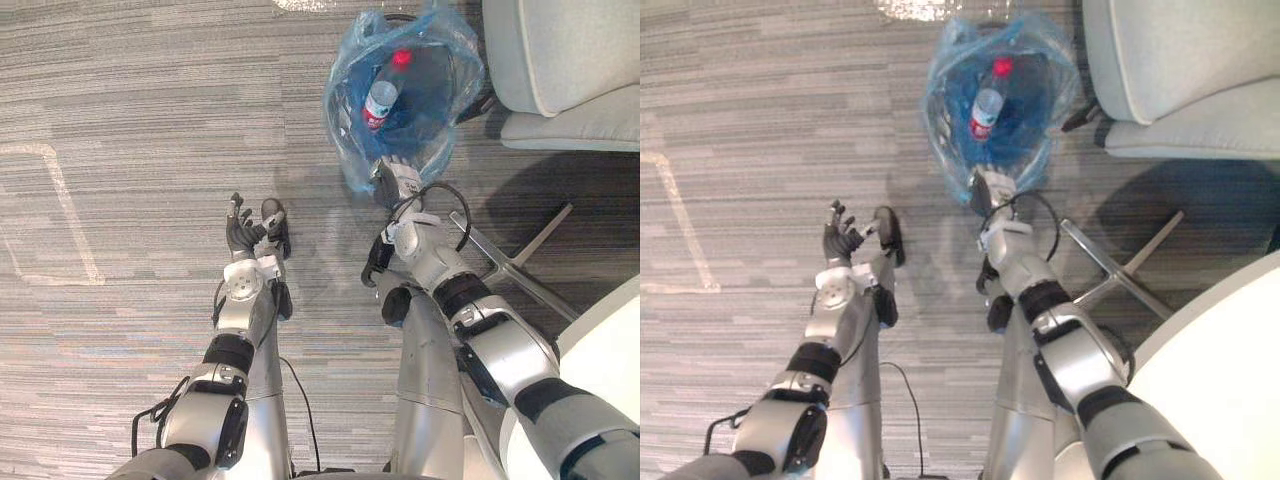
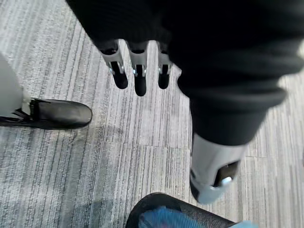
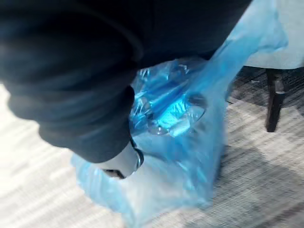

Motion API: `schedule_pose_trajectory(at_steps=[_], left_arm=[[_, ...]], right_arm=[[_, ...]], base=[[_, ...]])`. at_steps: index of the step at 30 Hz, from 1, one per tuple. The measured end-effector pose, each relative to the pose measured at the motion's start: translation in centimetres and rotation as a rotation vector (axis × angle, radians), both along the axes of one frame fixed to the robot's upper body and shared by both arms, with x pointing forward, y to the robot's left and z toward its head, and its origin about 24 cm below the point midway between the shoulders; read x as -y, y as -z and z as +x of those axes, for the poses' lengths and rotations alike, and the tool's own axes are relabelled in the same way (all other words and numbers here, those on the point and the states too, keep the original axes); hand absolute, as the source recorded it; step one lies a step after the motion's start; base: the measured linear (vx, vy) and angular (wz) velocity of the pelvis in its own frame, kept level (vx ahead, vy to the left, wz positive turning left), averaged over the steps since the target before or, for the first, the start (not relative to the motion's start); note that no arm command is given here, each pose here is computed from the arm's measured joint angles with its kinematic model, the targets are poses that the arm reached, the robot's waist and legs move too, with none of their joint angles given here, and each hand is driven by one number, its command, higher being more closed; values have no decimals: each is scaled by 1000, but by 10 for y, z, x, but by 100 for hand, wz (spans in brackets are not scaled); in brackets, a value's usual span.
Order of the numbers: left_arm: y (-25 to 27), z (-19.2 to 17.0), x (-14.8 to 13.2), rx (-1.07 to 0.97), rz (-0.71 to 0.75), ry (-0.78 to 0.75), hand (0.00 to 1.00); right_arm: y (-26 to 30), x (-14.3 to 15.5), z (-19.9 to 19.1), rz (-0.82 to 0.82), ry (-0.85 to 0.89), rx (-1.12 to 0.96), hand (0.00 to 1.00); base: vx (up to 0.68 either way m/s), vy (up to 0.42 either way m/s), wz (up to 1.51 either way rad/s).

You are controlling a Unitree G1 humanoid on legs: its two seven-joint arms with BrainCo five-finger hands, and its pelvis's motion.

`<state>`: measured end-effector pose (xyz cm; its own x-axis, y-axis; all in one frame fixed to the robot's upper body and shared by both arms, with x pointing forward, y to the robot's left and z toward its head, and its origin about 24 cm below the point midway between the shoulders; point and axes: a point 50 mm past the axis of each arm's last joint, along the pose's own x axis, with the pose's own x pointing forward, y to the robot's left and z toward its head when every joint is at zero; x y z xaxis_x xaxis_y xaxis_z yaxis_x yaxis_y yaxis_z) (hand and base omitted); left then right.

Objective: Gather rubbish on tea table into small bin, then transfer packed bag to large trash can.

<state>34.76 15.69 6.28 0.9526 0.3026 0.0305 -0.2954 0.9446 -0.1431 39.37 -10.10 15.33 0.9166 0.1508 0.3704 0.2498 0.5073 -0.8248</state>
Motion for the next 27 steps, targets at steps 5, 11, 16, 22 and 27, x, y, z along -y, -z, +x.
schedule_pose_trajectory(at_steps=[5,11,16,22,27], left_arm=[[22,-15,-1,-62,11,8,0],[71,-49,-10,-235,12,7,0],[105,-73,-12,-380,32,8,0],[150,-118,-11,-586,42,35,0],[176,-147,-12,-739,72,79,0]], right_arm=[[11,-13,-14,113,-54,1,100],[37,-25,-33,243,-99,-67,100],[40,-31,-48,308,-151,-65,100],[56,-37,-82,456,-233,-104,100],[66,-34,-96,505,-256,-147,100]], base=[[-39,-42,-11],[7,-14,-4],[67,-12,-6],[123,-2,-6],[128,12,-12]])
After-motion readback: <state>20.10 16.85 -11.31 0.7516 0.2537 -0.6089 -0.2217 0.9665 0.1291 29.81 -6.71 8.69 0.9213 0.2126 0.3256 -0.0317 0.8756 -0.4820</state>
